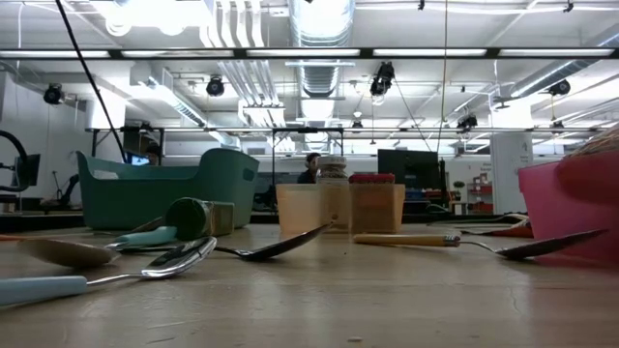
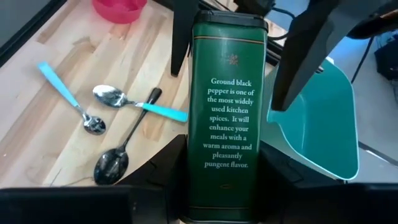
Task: Pick & Place Food Item
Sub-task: Put the black seasoning can into the orange bin
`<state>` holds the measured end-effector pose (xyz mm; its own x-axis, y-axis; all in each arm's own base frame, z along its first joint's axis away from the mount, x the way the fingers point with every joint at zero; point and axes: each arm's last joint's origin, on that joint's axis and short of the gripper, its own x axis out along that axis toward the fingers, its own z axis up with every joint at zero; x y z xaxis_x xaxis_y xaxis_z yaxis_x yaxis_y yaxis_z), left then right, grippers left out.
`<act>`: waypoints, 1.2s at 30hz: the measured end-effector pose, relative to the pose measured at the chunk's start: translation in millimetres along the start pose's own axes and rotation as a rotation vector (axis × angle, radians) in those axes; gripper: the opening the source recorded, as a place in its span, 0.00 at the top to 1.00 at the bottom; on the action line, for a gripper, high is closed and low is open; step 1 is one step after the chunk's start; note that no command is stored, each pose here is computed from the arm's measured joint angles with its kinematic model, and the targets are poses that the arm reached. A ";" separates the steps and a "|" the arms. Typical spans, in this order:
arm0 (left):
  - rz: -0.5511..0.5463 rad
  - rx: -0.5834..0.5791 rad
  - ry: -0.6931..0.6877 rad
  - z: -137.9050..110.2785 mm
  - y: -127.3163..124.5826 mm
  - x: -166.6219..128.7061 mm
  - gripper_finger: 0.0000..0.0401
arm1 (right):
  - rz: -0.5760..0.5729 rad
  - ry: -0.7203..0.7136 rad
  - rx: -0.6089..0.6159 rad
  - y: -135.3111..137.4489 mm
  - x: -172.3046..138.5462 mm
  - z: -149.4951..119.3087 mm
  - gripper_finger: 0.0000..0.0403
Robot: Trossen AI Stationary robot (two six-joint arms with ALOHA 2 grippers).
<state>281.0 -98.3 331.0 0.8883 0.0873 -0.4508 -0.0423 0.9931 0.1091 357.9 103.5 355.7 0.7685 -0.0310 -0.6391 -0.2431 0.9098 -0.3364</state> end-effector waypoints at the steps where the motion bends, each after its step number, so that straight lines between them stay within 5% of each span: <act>1: -0.001 0.000 0.000 0.0 0.0 0.0 0.30 | -0.001 0.000 0.001 0.2 -0.1 0.1 0.68; 6: -0.002 0.002 -0.003 0.3 -0.1 0.1 0.46 | -0.003 0.000 0.013 0.2 -0.1 0.1 0.68; 11: 0.002 0.026 -0.002 0.2 -0.1 0.1 0.72 | 0.001 0.003 0.022 0.1 -0.7 -0.3 0.67; 36: -0.023 0.007 0.011 -0.7 -0.5 0.0 0.73 | 0.016 0.001 0.098 1.3 0.3 -0.1 0.66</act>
<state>280.7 -98.8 330.3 0.8840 0.0656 -0.4628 -0.0190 0.9943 0.1046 357.7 104.6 355.0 0.7643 -0.0165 -0.6447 -0.1960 0.9465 -0.2565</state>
